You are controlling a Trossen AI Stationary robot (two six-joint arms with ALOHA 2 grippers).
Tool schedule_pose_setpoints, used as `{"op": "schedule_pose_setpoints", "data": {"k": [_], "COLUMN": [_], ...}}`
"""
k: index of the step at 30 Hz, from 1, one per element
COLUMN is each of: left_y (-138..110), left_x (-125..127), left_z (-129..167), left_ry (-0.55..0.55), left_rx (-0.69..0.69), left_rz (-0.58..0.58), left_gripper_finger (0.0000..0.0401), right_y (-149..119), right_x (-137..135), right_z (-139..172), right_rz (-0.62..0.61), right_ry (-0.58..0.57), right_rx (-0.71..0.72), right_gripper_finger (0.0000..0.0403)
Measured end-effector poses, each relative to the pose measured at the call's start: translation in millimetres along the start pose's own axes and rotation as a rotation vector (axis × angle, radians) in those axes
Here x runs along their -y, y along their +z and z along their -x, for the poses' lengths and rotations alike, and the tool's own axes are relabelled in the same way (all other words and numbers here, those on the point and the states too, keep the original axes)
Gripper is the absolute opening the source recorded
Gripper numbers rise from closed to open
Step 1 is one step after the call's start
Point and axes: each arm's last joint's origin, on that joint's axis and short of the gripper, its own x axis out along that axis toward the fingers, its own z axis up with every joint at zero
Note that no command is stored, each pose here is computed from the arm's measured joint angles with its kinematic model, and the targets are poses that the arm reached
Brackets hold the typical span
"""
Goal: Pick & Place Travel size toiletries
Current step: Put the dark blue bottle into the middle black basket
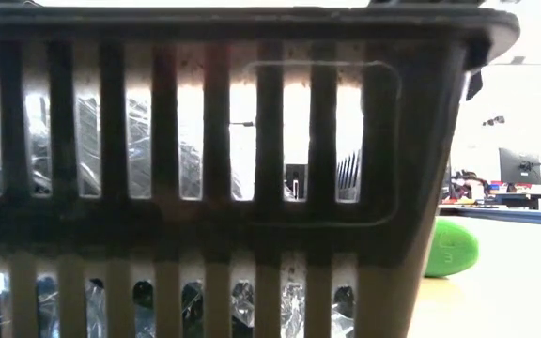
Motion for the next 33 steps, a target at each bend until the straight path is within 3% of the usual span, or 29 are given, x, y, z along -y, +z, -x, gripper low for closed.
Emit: {"op": "schedule_pose_setpoints", "data": {"k": [13,33], "left_y": [0.0,0.0], "left_x": [0.0,0.0], "left_z": [0.0,0.0], "left_ry": [0.0,0.0], "left_rx": [0.0,0.0], "left_rz": [0.0,0.0], "left_gripper_finger": [0.0024,0.0024], "right_y": [20.7,-3.5], "right_x": [1.5,14.1], "right_z": [-33.0,-85.0], "right_rz": [0.061,0.022], "right_ry": [0.018,0.091], "right_rx": [0.145,-0.026], "right_gripper_finger": [0.0105,0.0105]}}
